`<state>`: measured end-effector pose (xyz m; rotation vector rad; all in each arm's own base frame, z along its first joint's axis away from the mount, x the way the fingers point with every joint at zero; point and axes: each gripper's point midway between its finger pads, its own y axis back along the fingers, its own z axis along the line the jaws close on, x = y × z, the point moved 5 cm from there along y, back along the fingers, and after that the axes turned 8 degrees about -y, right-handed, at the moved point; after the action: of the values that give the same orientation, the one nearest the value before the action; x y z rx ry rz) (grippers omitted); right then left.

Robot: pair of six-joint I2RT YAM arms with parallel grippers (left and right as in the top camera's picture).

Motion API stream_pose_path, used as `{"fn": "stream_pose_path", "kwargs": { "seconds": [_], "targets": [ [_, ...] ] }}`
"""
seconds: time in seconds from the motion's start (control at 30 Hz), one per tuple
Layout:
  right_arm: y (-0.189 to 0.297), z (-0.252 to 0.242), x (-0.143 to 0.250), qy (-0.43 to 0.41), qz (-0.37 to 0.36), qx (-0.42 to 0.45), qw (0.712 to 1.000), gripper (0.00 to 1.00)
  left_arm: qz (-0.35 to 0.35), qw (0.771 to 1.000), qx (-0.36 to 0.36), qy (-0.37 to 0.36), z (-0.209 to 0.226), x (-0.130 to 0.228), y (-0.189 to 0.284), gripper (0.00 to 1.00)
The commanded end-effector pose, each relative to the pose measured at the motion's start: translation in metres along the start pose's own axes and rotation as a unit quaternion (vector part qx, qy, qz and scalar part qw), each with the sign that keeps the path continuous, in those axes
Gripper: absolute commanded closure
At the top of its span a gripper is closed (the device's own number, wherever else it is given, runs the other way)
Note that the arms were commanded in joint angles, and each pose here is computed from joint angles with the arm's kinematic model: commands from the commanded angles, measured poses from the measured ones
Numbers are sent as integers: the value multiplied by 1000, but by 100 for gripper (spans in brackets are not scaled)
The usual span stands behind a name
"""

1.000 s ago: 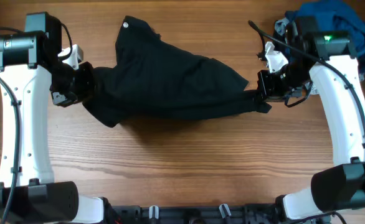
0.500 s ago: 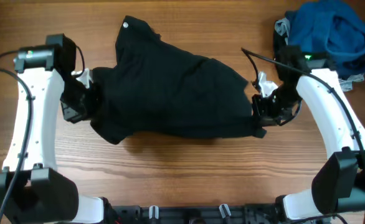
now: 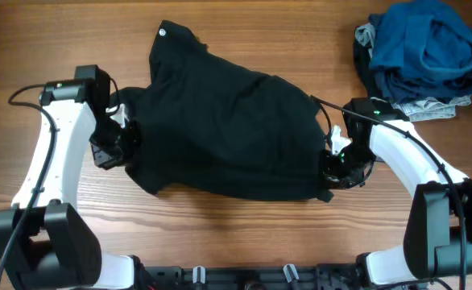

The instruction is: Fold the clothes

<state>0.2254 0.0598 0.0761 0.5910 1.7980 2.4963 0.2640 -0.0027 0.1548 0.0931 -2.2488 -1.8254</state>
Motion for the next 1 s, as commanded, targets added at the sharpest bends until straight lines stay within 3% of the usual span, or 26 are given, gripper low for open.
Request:
{"fn": "stream_pose_path", "kwargs": {
  "seconds": [0.0, 0.17, 0.3, 0.4, 0.57, 0.77, 0.97],
  "targets": [
    [3, 6, -8, -10, -24, -25, 999, 96, -36, 999, 9, 2, -4, -13, -2, 96],
    [6, 15, -33, 5, -85, -47, 995, 96, -128, 991, 22, -18, -9, -48, 4, 96],
    [11, 21, -34, 10, -92, -64, 994, 96, -153, 987, 40, -26, -16, -53, 17, 96],
    [40, 28, -22, 24, -124, -74, 989, 96, -175, 983, 43, -32, -22, -33, 56, 96],
    [98, 28, 10, 37, -237, -65, 969, 96, -282, 957, 50, -54, -27, 30, 123, 96],
    [100, 12, 30, 1, -230, -24, 973, 96, -268, 962, 34, -43, -20, 53, 124, 96],
    [125, -3, 48, -35, -307, 6, 951, 96, -318, 948, 13, -33, -14, 70, 141, 96]
  ]
}}
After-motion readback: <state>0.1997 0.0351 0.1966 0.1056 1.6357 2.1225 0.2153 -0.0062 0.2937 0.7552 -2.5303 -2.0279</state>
